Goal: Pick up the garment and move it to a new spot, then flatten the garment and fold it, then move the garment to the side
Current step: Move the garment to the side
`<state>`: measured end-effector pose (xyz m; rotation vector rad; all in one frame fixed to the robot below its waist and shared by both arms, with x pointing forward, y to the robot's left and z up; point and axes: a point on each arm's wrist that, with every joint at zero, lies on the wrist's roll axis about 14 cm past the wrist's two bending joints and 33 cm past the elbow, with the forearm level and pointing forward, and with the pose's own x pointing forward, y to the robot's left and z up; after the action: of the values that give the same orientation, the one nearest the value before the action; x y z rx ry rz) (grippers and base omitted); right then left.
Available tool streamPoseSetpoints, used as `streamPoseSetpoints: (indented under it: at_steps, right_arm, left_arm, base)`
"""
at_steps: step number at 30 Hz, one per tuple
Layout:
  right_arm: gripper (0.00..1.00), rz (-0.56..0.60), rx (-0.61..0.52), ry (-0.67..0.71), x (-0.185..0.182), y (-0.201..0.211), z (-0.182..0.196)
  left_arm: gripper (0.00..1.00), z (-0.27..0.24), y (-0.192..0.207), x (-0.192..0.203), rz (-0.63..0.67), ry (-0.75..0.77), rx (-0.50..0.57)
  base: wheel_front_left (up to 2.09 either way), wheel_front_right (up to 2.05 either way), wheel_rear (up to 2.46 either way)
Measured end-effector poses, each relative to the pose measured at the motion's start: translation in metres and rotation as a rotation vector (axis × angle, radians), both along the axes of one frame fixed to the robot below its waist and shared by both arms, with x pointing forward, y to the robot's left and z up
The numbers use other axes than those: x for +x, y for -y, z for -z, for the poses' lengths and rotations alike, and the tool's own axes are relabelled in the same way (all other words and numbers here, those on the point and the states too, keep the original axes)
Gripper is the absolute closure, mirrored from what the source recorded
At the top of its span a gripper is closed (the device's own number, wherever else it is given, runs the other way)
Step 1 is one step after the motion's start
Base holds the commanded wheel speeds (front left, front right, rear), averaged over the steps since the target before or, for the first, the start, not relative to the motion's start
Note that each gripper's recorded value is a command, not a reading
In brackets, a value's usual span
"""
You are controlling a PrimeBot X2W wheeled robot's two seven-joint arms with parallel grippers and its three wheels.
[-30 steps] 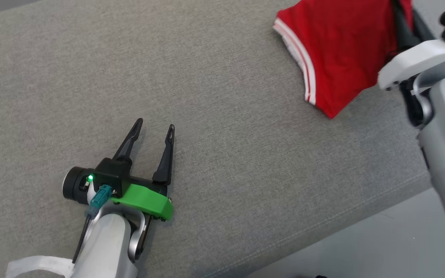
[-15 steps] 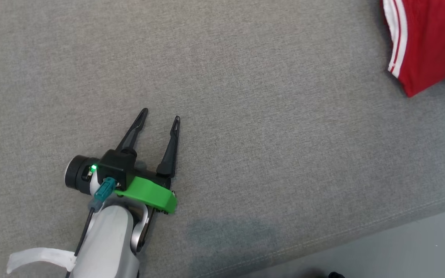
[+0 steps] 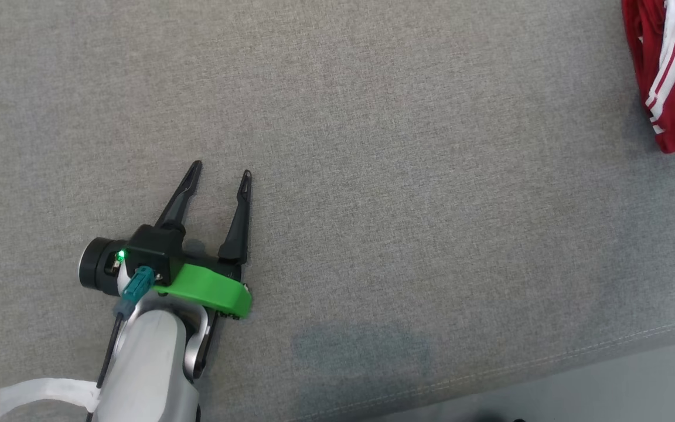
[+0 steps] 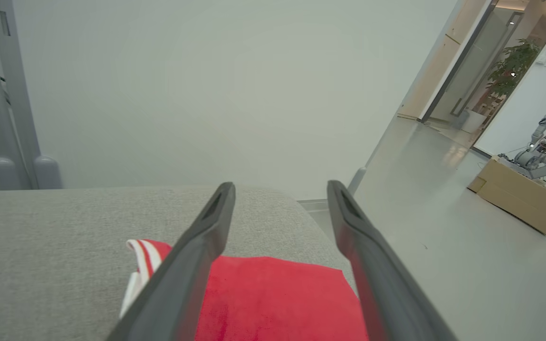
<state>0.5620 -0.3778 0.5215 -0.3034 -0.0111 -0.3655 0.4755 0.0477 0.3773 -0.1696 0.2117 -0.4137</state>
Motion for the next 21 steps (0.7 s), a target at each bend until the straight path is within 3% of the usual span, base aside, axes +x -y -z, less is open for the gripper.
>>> streamPoseSetpoints:
  at_steps: [5,11,21]
  right_arm:
    - [0.0,-0.136,0.078,0.044,0.0,-0.057,0.002]
    - [0.0,-0.309,0.185,-0.036,-0.03,-0.129,0.039]
    - [0.0,-0.427,0.325,-0.096,-0.076,-0.193,0.062]
  left_arm:
    - [0.0,-0.011,-0.012,-0.001,-0.029,0.028,0.019]
    - [0.0,-0.021,-0.035,-0.015,-0.101,0.023,0.03]
    - [0.0,-0.036,-0.075,-0.047,-0.238,0.016,0.057]
  base:
    - [0.0,0.0,0.0]
    - [0.0,0.0,0.0]
    - [0.0,0.0,0.0]
